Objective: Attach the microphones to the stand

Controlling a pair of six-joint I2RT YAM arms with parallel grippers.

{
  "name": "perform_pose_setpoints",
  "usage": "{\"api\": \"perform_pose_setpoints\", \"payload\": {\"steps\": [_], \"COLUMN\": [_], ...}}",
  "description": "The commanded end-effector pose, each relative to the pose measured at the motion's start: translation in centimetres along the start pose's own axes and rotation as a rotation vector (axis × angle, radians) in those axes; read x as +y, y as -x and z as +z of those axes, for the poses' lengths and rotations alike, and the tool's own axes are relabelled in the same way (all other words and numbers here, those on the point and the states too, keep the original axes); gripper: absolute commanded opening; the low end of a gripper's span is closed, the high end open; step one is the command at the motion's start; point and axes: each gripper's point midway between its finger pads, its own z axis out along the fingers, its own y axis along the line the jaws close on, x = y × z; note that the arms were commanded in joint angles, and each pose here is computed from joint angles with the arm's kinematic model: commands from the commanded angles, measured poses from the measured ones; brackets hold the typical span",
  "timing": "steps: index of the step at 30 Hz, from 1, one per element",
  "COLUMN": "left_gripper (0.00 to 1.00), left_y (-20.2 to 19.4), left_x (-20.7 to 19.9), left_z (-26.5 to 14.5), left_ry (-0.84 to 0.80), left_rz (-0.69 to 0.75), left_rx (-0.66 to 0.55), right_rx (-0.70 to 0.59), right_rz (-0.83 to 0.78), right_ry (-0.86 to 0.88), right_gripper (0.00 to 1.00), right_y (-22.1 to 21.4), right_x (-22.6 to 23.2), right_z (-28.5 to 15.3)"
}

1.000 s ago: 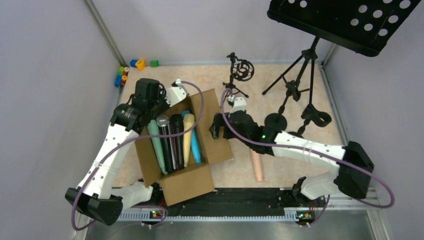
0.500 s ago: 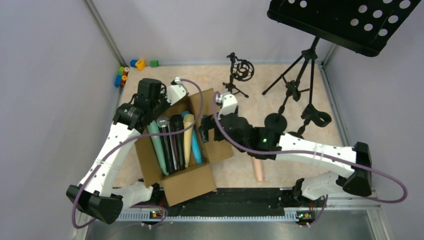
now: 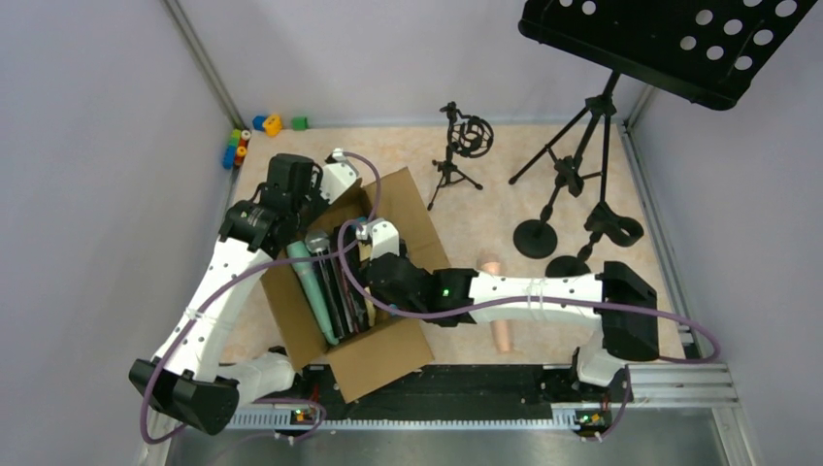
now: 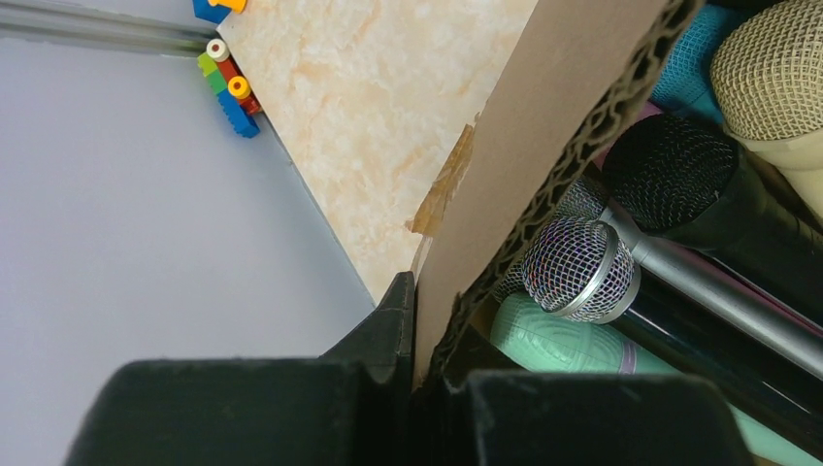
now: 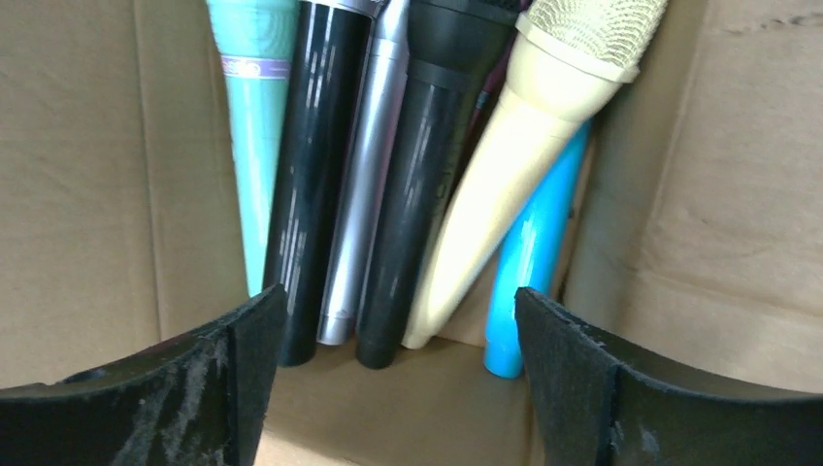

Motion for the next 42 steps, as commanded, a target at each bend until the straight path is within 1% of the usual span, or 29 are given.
{"api": "perform_pose_setpoints", "payload": {"steps": [1,4,10,18,19,26,31,34,36,40,42], "left_gripper": [0.0,0.0,0.0,0.0,0.0,0.0,0.0,0.0,0.0,0.0,0.0], "left_y": [3.7,3.5,3.6,4.0,4.0,4.1,4.2,4.3,4.4,4.3,4.3], "left_x": [2.2,2.2,2.5,2.6,2.6,2.9,3.0,3.1,3.2,3.2,3.2], "left_z": [-1.9,-2.0,-2.0,-1.8,-1.8,-2.0,-2.2,-2.3,-2.4,-2.5,-2.4], "left_ry": [0.07,0.069,0.079,0.076,0.075,0.085,0.09,0.091,0.09,0.094,0.096], "left_rz": [-0.123,-0.123,-0.117,-0.112,-0.111,-0.107,-0.104,-0.103,-0.104,-0.098,-0.095], "left_rx": [-0.16,-0.155,-0.152,-0.157,-0.155,-0.162,-0.169,-0.172,-0.174,-0.175,-0.172], "right_rx": [-0.044,-0.05,-0.073,-0.017,-0.03,0.009,0.056,0.078,0.087,0.066,0.037], "right_rz": [-0.014,-0.019,0.008,-0.006,0.002,-0.004,-0.004,-0.007,-0.008,0.001,0.007], "right_ry": [0.078,0.048,0.079,0.145,0.159,0.145,0.14,0.145,0.149,0.158,0.167], "right_gripper": [0.79,0.75,0.71,0.7,0.7,0.69,0.63,0.61,0.57,0.35,0.27], "right_y": [1.0,1.2,1.2,-1.0,-0.8,-2.6,-4.3,-5.3,-5.6,-4.5,-3.3], "right_x": [1.9,1.8,2.8,4.6,5.0,4.7,4.1,4.0,4.0,4.0,3.9], "right_z": [0.8,1.5,2.6,4.7,4.9,7.1,8.6,9.0,9.2,8.4,7.3]}}
